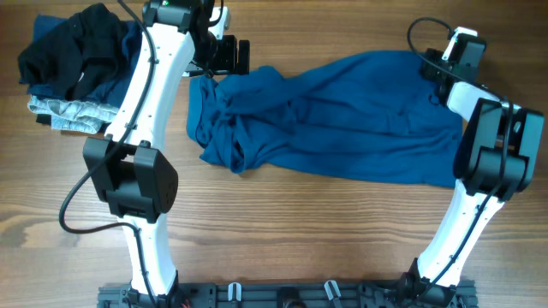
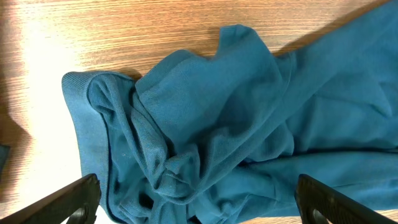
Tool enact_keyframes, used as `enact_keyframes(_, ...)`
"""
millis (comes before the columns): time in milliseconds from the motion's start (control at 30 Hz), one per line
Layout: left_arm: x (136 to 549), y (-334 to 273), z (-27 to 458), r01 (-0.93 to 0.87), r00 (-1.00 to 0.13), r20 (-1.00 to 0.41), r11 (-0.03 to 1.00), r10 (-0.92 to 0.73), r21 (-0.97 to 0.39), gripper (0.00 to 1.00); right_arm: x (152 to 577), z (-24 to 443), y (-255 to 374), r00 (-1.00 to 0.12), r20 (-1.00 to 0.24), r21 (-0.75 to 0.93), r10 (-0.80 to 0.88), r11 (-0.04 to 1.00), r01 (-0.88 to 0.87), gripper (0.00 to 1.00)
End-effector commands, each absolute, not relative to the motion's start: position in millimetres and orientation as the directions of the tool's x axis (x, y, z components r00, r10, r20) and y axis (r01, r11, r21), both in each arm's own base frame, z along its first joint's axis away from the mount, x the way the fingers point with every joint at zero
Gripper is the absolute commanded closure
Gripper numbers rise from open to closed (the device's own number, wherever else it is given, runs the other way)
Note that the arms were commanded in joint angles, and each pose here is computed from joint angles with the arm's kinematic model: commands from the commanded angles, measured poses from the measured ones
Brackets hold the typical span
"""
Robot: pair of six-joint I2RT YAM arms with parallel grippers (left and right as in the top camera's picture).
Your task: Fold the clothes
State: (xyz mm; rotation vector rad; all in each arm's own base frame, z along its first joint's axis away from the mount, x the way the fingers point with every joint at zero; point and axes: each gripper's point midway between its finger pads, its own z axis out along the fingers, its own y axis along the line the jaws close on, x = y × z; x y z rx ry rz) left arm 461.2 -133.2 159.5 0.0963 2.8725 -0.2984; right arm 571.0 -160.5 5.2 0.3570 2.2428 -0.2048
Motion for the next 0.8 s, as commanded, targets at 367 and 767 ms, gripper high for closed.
enact_keyframes(367,461,-130,174,0.085,-0.96,-0.279,0.978,0.029,-0.193,0.13,573,25,-165,-0.692,-0.658,0.01,0.298,0.922,0.388,0.96)
enact_keyframes(767,454,-100,169,0.023,-0.973,-0.232,0.992,-0.007,-0.128,0.16,506,163,-151,-0.736,-0.583,0.082,0.344,0.926,0.369,0.96)
